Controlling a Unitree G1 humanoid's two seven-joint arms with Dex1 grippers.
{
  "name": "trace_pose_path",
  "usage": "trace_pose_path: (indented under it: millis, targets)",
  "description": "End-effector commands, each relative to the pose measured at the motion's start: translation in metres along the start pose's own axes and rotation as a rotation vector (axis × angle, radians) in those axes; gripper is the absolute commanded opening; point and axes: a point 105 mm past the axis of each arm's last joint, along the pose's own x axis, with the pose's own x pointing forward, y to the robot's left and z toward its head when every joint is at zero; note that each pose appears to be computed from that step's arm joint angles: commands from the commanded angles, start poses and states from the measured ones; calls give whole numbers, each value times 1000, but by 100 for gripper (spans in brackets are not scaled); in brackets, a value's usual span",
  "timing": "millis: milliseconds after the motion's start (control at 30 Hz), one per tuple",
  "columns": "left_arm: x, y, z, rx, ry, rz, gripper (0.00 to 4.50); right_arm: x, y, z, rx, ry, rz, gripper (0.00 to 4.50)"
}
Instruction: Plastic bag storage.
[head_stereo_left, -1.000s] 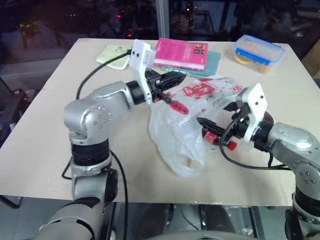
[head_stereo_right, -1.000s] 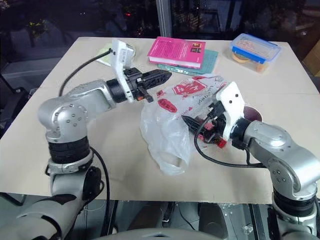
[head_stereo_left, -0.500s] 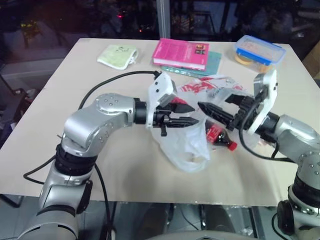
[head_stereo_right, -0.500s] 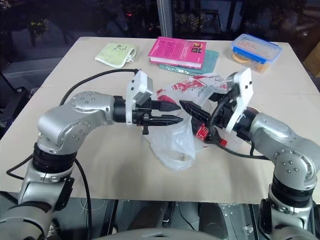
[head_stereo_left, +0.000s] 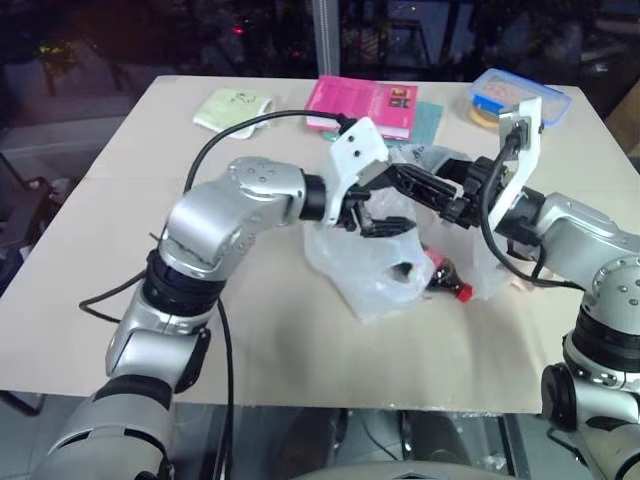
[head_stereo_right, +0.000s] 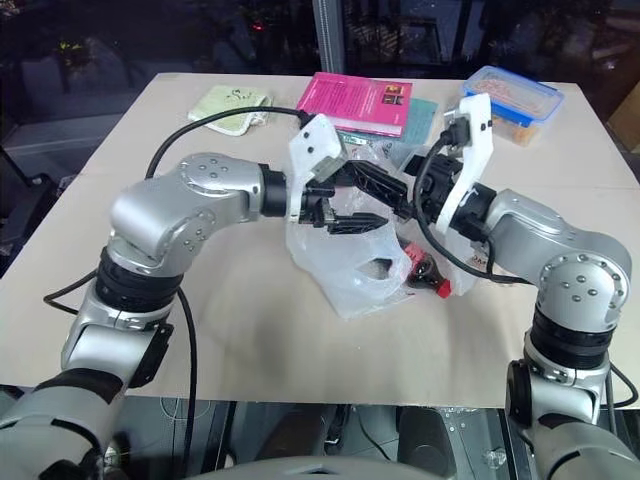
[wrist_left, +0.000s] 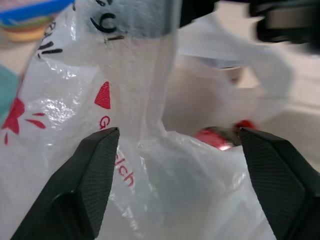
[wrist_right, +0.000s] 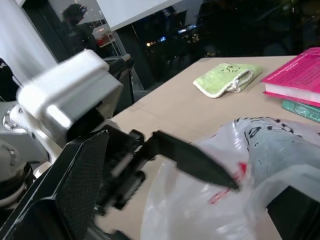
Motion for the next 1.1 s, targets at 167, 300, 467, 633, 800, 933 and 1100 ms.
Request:
trace_pose_path:
  millis: [167,300,467,633,800,933,1100]
  targets:
    - [-13,-3,27,26,-103,-13,402,5,-6,13,27,-47,-31,450]
    - [-35,-2,29,-35,-100,-77,402,7,-13,25,90,-108,-45,450]
    - [-61,16,41,-45,-107,-27,402,11,-15,30,143,-133,-18,450]
    - [-34,9,31,-19,-66,-25,402,14,-7,37,171,-152,29,450]
    - [1,24,19,-44,-18,100,402,13,1,36,164,-132,57,450]
    - [19,38,17,24,2,228,402,10,2,33,153,-114,44,450]
    - [27,43,5,51,12,277,402,8,-1,32,156,-116,18,450]
